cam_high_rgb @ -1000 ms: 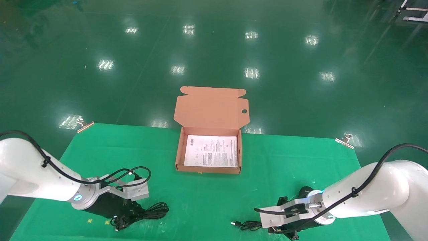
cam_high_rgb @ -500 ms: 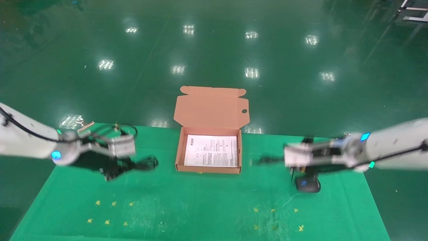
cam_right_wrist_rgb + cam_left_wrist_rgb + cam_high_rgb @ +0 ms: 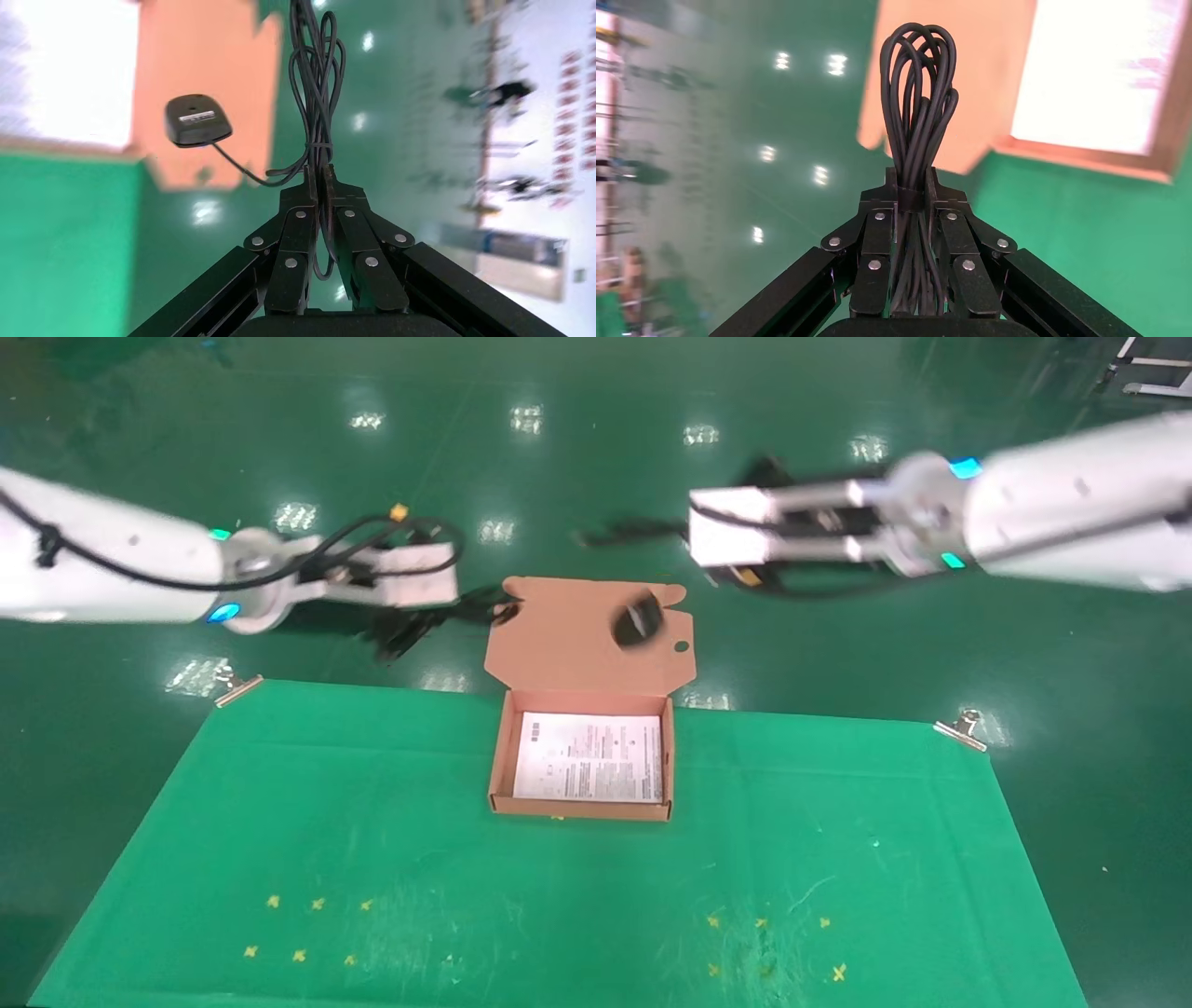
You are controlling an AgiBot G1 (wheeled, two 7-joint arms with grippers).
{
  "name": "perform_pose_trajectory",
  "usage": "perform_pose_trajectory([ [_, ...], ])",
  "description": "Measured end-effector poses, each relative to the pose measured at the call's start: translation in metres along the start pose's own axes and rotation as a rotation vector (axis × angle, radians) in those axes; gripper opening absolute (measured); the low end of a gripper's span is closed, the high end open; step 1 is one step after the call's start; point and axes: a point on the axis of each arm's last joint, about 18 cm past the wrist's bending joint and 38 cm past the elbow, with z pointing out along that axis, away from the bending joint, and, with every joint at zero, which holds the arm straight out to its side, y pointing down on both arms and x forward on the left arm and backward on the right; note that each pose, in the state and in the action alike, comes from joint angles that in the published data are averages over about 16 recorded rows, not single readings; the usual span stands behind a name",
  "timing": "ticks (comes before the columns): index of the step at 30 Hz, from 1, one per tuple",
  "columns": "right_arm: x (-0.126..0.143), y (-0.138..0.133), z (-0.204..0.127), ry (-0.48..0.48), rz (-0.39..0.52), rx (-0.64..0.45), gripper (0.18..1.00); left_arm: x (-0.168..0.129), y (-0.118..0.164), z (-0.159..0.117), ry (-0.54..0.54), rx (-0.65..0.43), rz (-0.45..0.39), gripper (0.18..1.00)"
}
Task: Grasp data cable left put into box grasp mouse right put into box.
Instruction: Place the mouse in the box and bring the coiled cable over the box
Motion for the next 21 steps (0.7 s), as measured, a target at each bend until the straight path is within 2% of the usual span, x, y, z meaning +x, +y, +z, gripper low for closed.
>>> perform_pose_trajectory([
  [5,0.032,-0.024,0.010,0.066,-0.028,0.054,0.195,-0.016,-0.022,-0.002,-0.053,0.028,0.038,0.248],
  [11,0.058,-0.043,0.019,0.111,-0.053,0.095,0.195,-0.027,-0.036,-0.004,-0.089,0.044,0.060,0.248],
  [16,0.061,-0.051,0.027,0.111,-0.058,0.114,0.194,-0.031,-0.033,-0.006,-0.096,0.031,0.059,0.248],
  [21,0.051,-0.056,0.039,0.086,-0.051,0.127,0.194,-0.033,-0.018,-0.009,-0.097,-0.013,0.047,0.247],
])
